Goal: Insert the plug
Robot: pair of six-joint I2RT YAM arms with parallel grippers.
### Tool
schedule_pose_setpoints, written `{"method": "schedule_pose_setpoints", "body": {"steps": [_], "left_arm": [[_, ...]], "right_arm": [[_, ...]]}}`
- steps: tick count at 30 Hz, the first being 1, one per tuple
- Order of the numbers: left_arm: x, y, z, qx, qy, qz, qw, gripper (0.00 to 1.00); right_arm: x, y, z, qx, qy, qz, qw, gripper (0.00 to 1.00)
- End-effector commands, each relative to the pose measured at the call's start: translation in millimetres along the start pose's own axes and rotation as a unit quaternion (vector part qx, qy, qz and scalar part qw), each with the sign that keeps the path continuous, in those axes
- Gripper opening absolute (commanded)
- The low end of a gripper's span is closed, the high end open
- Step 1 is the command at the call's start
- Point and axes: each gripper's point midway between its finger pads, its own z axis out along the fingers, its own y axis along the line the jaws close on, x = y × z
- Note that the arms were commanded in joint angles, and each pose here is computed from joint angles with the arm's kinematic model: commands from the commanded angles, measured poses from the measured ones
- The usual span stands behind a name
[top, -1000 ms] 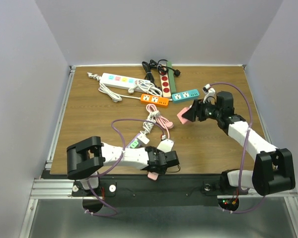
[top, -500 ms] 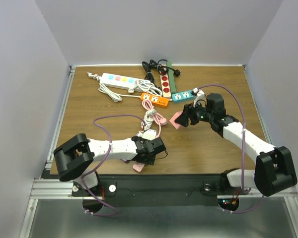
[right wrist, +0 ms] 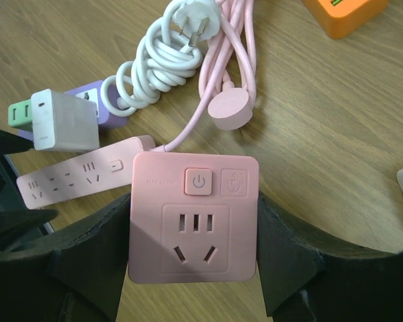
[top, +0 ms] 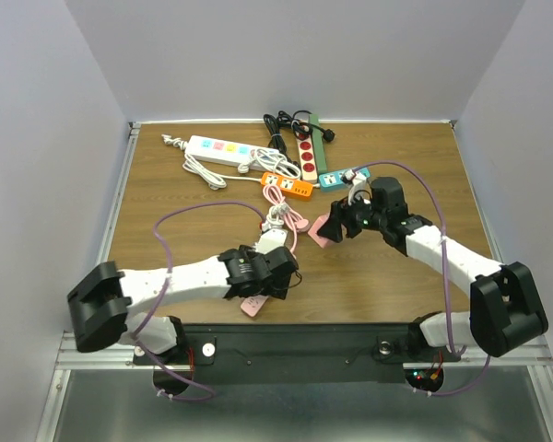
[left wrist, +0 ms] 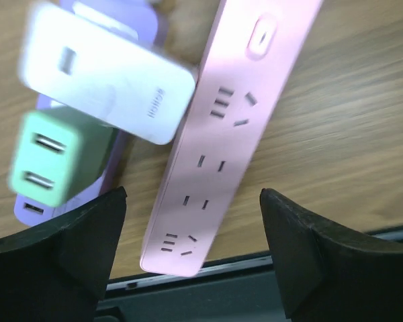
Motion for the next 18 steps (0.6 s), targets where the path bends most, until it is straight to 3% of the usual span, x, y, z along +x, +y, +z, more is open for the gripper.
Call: {"method": "schedule_pose_setpoints", "body": {"steps": [1, 6, 9, 18], "left_arm": [[-35, -12, -28, 0.064, -0.067, -0.013, 0.996, 0.98], [-34, -8, -35, 0.063, -0.066, -0.024, 0.996, 0.99], [-53, -9, -55, 0.081, -0.097, -0.049, 0.991, 0.99], [-139, 49, -83, 0.093, -0.215, -0.230, 0.945, 0.99]], "right_arm": [[-33, 1, 0, 0.005, -0.041, -0.033, 0.999, 0.00], [-41, 4, -1, 0.001, -0.048, -0.039, 0.998, 0.00], [-41, 14, -3, -0.012, -0.049, -0.057, 0.997, 0.00], [-13, 69, 36, -0.060, -0.009, -0.154, 0.986, 0.00]]}}
